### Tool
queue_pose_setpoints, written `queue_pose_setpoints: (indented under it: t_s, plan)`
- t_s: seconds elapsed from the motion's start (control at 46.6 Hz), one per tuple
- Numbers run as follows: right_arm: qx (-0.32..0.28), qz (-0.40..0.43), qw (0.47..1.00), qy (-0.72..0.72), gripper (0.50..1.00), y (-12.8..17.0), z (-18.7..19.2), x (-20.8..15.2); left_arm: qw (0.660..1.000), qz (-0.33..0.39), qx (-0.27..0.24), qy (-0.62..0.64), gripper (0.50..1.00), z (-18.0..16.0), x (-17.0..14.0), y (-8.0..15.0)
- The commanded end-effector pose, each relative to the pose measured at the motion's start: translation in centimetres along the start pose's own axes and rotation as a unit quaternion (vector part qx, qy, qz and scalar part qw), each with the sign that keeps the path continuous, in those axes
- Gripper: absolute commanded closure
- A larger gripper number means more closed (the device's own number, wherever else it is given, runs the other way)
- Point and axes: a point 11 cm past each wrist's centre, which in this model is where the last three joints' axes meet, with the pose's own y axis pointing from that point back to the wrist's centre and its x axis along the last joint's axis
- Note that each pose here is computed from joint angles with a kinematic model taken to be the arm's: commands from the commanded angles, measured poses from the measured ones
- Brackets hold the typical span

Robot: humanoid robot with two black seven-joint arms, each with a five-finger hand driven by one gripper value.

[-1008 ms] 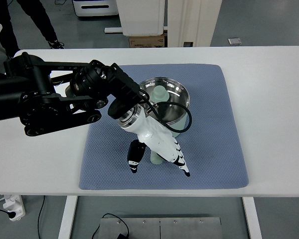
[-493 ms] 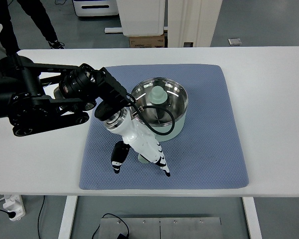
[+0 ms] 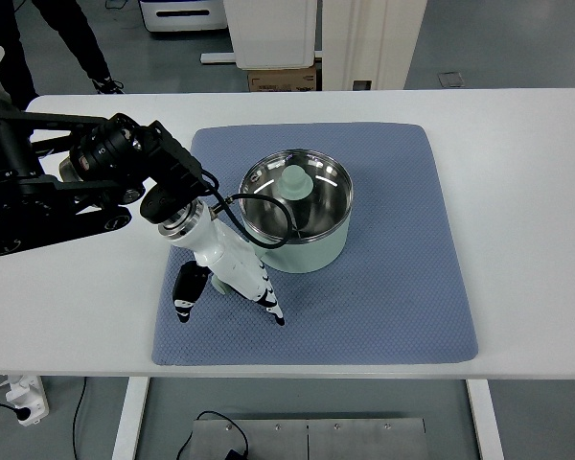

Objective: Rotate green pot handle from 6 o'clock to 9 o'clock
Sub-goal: 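Sweep the handle with the left hand toward the left arm, rotating the pot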

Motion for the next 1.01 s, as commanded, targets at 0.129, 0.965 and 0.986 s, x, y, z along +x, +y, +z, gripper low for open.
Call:
queue_pose_setpoints:
  t_s: [0.129,0.965,0.986]
  plan:
    - [0.0,0.0,1.0,0.0,0.5,0.0,0.0,0.0,1.0,0.004,0.02,0.009,0.5,-1.0,-0.4,1.2]
    - [0.0,0.0,1.0,0.0,0.5,0.0,0.0,0.0,0.992,-0.011,0.122,0.027,0.5,-4.5,-1.7,3.4]
    - [0.0,0.0,1.0,0.0,0.5,0.0,0.0,0.0,0.992,-0.011,0.124,0.028,0.5,-4.7,-1.7,3.5]
